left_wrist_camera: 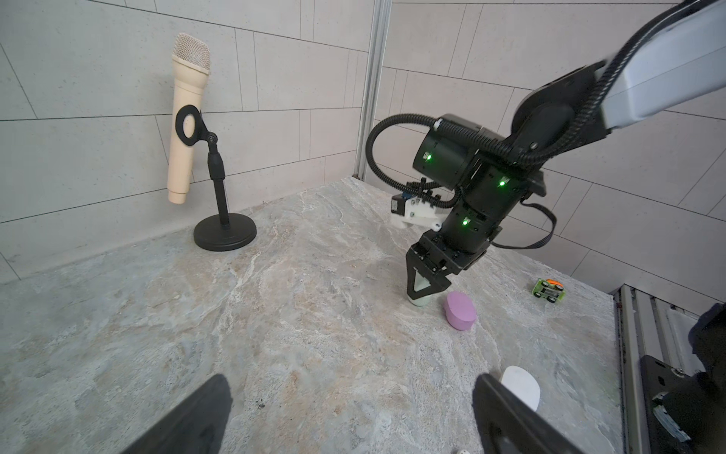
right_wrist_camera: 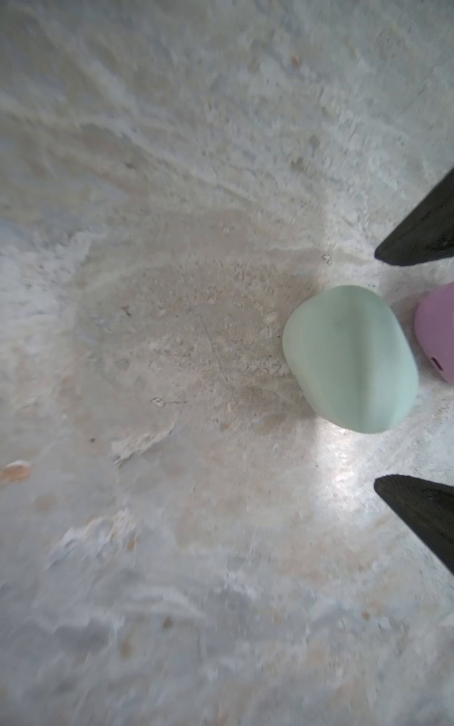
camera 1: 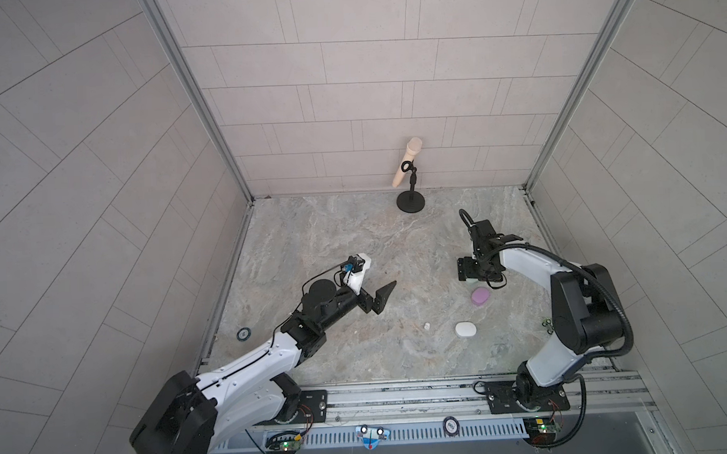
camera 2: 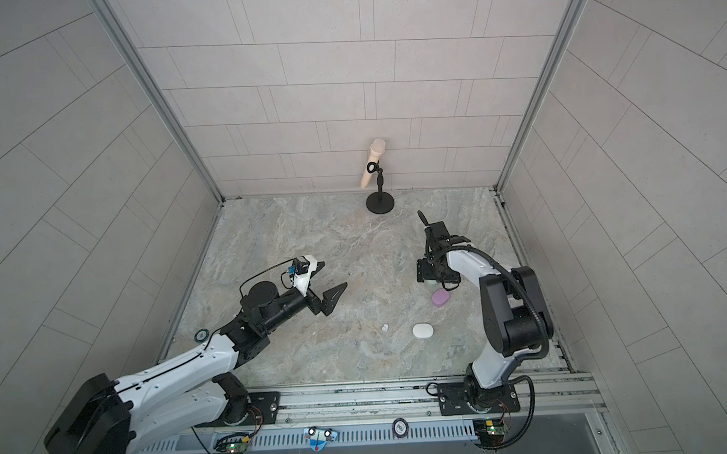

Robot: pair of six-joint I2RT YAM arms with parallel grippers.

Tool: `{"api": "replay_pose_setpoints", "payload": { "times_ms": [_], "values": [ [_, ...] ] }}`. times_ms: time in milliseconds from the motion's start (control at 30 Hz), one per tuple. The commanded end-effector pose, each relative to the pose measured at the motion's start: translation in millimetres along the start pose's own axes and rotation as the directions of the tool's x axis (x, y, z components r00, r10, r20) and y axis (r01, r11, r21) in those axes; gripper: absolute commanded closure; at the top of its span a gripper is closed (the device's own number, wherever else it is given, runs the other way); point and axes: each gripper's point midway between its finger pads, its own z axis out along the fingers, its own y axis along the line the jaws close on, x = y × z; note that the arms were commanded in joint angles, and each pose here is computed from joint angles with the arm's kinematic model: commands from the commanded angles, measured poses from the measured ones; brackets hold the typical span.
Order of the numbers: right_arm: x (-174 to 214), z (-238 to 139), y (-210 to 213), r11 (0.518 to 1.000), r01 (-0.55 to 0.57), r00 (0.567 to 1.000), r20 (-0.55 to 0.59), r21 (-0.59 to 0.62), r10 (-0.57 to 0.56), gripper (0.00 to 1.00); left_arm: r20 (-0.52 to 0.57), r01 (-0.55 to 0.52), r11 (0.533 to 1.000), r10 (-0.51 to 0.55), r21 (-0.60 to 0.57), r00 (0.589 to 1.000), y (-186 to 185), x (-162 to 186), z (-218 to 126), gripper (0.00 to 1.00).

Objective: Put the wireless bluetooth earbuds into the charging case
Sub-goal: 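Set the mint case on the table beside the pink case, open right gripper, then move the right gripper to the white earbud case and close on it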

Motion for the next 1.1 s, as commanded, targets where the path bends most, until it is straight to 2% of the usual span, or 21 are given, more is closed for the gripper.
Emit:
{"api": "replay_pose_setpoints", "payload": {
  "times_ms": [0, 167, 267, 433, 800, 1067],
  "values": [
    [9.8, -32.1, 1.7, 1.0, 0.017, 1.0, 0.021, 0.007, -0.017, 0.12, -0.026, 0.022, 1.0, -0.022, -0.021, 0.999, 3.0, 9.5, -3.2, 0.0],
    [55.9, -58.8, 16.0, 0.998, 0.014, 1.0, -0.026, -0.065, -0.015, 0.12, -0.044, 0.057, 0.998, -0.059, -0.034, 0.997, 5.0, 14.8, -3.9, 0.0],
    [91.1, -62.2, 21.5, 0.996, 0.002, 0.996, -0.085, -0.093, -0.01, 0.12, -0.069, 0.087, 0.996, -0.089, -0.036, 0.994, 5.3, 21.1, -2.6, 0.0],
    [127.9, -61.4, 25.8, 0.995, 0.005, 0.993, -0.114, -0.097, -0.016, 0.12, -0.099, 0.123, 0.992, -0.127, -0.04, 0.987, 5.2, 32.0, -3.4, 0.0],
    [154.5, -29.2, 32.5, 0.998, 0.015, 0.991, -0.133, -0.065, -0.024, 0.12, -0.136, 0.116, 0.993, -0.118, -0.026, 0.984, 2.9, 41.6, -2.0, 0.0],
    [152.0, -17.3, 41.3, 0.997, 0.049, 0.992, -0.111, -0.054, -0.055, 0.14, -0.131, 0.111, 0.994, -0.113, -0.025, 0.985, 2.9, 40.7, -1.9, 0.0]
  ]
}}
